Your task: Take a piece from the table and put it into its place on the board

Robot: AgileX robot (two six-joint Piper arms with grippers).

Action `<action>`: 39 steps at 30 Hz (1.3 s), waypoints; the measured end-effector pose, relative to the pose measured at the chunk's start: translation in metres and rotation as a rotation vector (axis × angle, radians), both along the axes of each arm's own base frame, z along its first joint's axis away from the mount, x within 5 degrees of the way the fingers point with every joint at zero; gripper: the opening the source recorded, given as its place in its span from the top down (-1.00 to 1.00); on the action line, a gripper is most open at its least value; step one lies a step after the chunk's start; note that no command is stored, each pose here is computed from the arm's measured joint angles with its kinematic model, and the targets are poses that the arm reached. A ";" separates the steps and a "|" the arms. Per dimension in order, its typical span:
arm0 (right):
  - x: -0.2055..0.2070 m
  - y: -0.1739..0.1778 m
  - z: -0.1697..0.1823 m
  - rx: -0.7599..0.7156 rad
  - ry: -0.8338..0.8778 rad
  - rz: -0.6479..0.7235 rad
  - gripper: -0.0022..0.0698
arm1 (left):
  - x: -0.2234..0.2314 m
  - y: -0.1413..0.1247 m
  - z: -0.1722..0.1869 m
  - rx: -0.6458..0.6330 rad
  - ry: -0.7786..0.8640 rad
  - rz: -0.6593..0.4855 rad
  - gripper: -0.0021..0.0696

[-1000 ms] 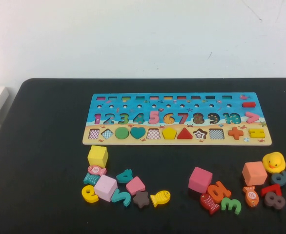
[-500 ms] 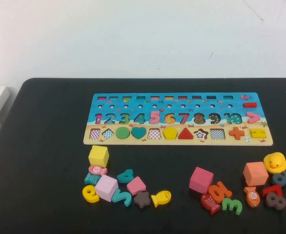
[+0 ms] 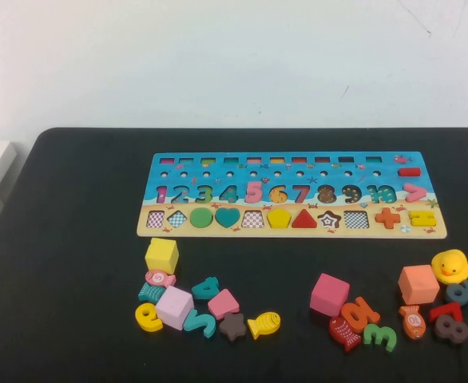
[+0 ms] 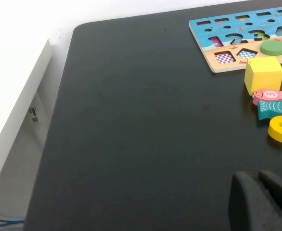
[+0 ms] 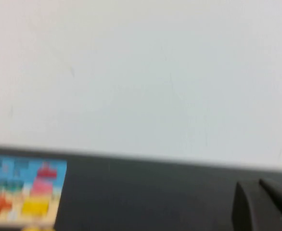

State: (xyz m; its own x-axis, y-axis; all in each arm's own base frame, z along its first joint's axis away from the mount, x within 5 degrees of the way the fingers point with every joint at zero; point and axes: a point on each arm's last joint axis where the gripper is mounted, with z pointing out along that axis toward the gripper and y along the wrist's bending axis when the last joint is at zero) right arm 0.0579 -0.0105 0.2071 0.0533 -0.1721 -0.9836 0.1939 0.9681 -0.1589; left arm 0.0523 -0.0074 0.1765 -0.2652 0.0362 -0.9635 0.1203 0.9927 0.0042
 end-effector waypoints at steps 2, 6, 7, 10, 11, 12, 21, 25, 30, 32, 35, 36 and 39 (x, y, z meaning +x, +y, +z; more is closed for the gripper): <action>0.000 -0.001 -0.007 0.028 0.068 -0.011 0.89 | 0.000 0.000 0.000 0.000 0.000 0.000 0.95; -0.001 -0.001 -0.022 0.050 0.225 -0.014 0.89 | 0.000 0.000 0.000 -0.002 0.000 0.001 0.95; -0.001 -0.001 -0.025 0.053 0.264 -0.007 0.89 | 0.000 0.000 0.000 -0.002 0.000 0.001 0.95; -0.003 0.000 -0.035 0.070 0.371 0.009 0.89 | 0.000 0.000 0.000 -0.002 0.000 0.001 0.95; -0.004 0.001 -0.038 0.078 0.404 0.010 0.89 | 0.000 0.000 0.000 -0.002 0.000 0.001 0.95; -0.005 0.000 -0.039 0.082 0.417 0.007 0.89 | 0.000 0.000 0.000 -0.002 0.000 0.001 0.95; -0.008 -0.003 -0.038 0.188 0.388 -0.046 0.89 | 0.000 0.000 0.000 -0.002 0.000 0.001 0.95; -0.008 -0.003 -0.038 0.204 0.386 -0.052 0.89 | 0.000 0.000 0.000 -0.002 0.000 0.001 0.95; -0.008 -0.002 -0.039 0.210 0.395 -0.044 0.89 | 0.000 0.000 0.000 -0.002 0.000 0.001 0.95; -0.008 -0.002 -0.038 0.209 0.400 -0.038 0.89 | 0.000 0.000 0.000 -0.002 0.000 0.001 0.95; -0.009 -0.002 -0.039 0.207 0.407 -0.037 0.89 | 0.000 0.000 0.000 -0.002 0.000 0.001 0.95; -0.009 -0.002 -0.039 0.208 0.408 -0.038 0.89 | 0.000 0.000 0.000 -0.002 0.000 0.001 0.95; -0.009 -0.002 -0.039 0.208 0.409 -0.038 0.89 | 0.000 0.000 0.000 0.000 0.000 0.000 0.95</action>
